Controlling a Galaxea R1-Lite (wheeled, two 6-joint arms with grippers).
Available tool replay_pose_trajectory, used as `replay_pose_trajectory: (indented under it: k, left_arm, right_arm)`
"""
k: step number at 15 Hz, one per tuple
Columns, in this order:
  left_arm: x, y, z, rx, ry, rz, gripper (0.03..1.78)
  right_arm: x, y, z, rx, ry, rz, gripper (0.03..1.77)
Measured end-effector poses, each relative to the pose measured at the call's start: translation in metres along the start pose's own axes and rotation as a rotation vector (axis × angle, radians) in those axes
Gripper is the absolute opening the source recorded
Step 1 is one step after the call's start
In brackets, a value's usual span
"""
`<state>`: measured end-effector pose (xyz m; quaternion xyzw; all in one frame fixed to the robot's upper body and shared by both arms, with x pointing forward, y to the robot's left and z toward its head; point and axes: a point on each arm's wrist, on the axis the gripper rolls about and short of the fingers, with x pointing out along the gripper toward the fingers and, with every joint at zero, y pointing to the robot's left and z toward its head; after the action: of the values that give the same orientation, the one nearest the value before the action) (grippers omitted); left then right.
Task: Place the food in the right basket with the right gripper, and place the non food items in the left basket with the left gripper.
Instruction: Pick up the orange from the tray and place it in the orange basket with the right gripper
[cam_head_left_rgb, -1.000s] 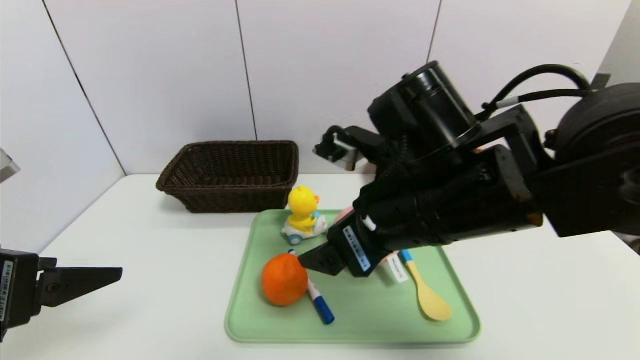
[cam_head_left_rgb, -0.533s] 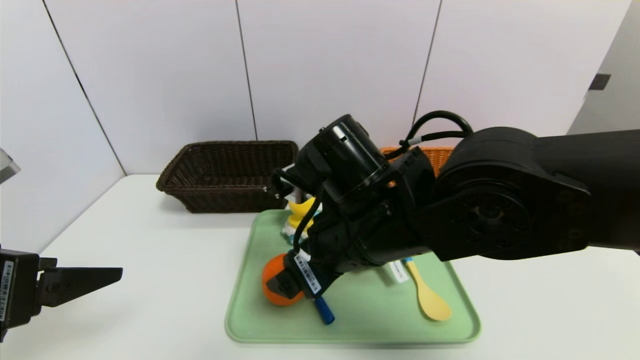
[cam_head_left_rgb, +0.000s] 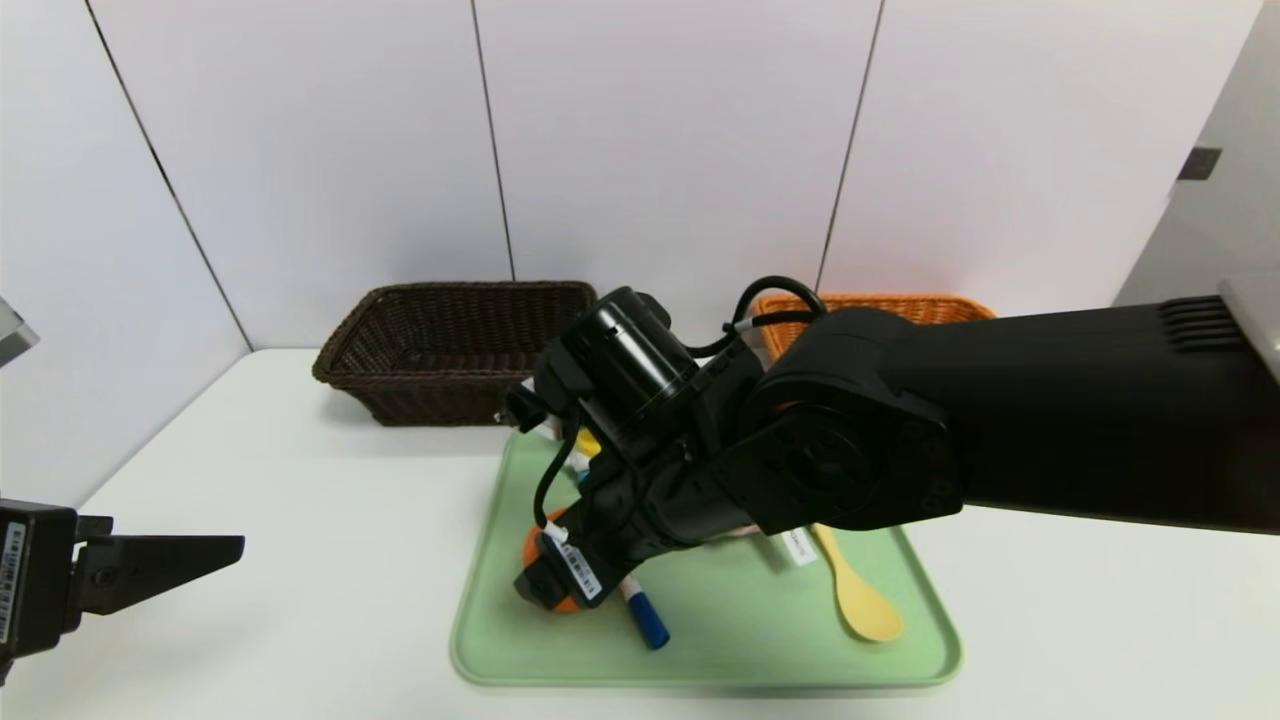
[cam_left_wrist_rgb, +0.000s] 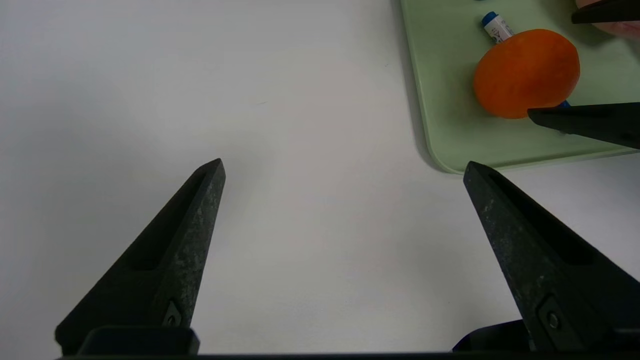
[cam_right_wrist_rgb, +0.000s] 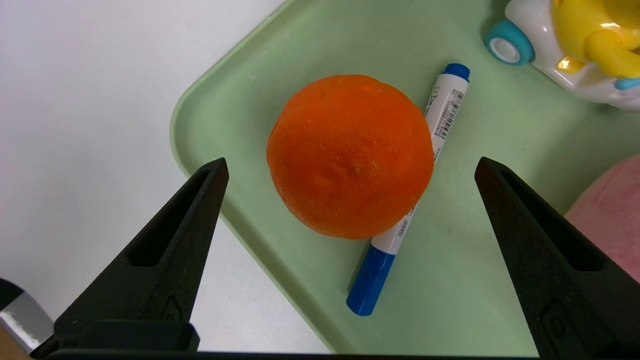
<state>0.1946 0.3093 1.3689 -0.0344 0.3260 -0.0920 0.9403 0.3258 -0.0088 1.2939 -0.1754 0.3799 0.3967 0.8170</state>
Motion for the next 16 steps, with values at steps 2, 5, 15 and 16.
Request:
replay_pose_trajectory:
  k: [2, 5, 15, 16]
  left_arm:
    - [0.001, 0.000, -0.001, 0.000, 0.006, 0.000, 1.69]
    - [0.001, 0.000, -0.003, -0.001, 0.008, 0.001, 1.69]
    - [-0.002, 0.001, -0.004, -0.001, -0.002, -0.001, 1.69]
    - [-0.003, 0.001, -0.004, -0.001, -0.005, -0.001, 1.69]
  right_arm:
    - [0.009, 0.000, 0.000, -0.002, 0.012, 0.000, 1.70]
    - [0.018, 0.003, -0.002, -0.010, 0.031, 0.002, 1.70]
    - [0.016, 0.006, -0.001, -0.006, 0.024, 0.010, 1.11]
    - [0.008, 0.004, 0.002, 0.001, 0.002, 0.010, 1.11]
